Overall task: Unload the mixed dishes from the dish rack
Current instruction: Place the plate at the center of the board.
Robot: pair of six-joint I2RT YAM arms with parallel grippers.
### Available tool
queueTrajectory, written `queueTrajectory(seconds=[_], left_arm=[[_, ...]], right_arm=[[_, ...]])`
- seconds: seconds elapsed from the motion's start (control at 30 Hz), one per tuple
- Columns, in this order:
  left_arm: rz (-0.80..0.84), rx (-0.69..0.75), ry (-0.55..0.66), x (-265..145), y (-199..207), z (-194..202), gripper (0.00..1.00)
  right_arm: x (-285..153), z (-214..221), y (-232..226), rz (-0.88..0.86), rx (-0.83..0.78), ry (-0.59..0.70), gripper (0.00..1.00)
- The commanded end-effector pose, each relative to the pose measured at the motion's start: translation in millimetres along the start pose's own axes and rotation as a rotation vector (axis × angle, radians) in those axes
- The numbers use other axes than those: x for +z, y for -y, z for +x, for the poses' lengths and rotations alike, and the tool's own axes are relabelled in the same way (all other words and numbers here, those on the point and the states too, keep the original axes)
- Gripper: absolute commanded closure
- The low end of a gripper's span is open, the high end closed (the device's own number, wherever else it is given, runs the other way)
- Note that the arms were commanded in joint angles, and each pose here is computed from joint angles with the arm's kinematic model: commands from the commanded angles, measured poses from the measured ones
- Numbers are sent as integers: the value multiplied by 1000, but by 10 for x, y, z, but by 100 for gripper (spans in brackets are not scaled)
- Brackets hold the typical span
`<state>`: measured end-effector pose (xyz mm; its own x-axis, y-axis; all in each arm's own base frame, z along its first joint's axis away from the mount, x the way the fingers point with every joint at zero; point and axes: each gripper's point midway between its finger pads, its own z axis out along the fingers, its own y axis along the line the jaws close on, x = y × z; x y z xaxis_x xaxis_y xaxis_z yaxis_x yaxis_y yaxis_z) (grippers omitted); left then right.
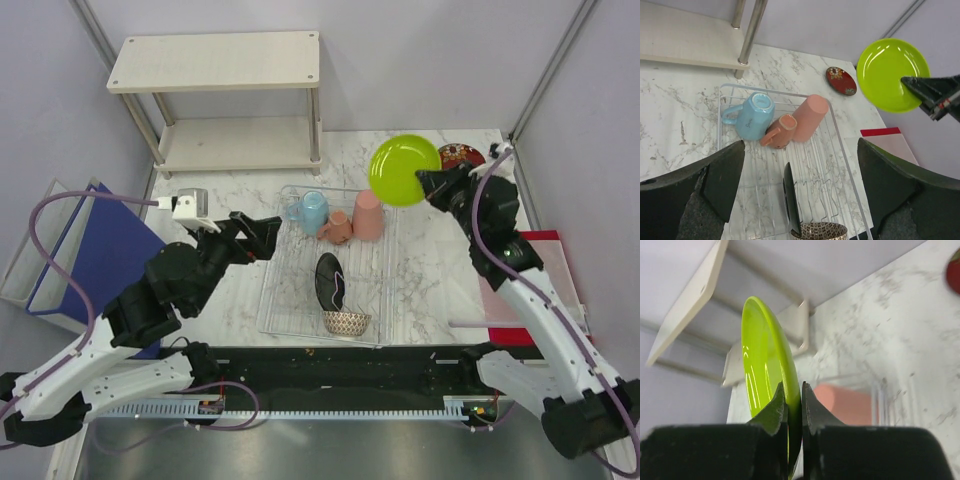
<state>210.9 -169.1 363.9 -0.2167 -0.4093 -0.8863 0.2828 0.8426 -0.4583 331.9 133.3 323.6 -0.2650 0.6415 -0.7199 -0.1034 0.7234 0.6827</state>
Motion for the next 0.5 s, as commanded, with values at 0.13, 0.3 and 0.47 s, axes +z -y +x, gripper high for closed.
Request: queueTrajectory(seconds=[0.13,0.3,0.47], left_arm=[[-91,52,-68,-24,-290,313,1],[-103,88,-99,9,-344,466,2],[-138,144,-120,91,-411,603,2]], right_arm=[[1039,-997,1084,349,220,169,100],[1630,-1183,1941,519,70,139,86],[2064,-944,2498,459,211,4,100]])
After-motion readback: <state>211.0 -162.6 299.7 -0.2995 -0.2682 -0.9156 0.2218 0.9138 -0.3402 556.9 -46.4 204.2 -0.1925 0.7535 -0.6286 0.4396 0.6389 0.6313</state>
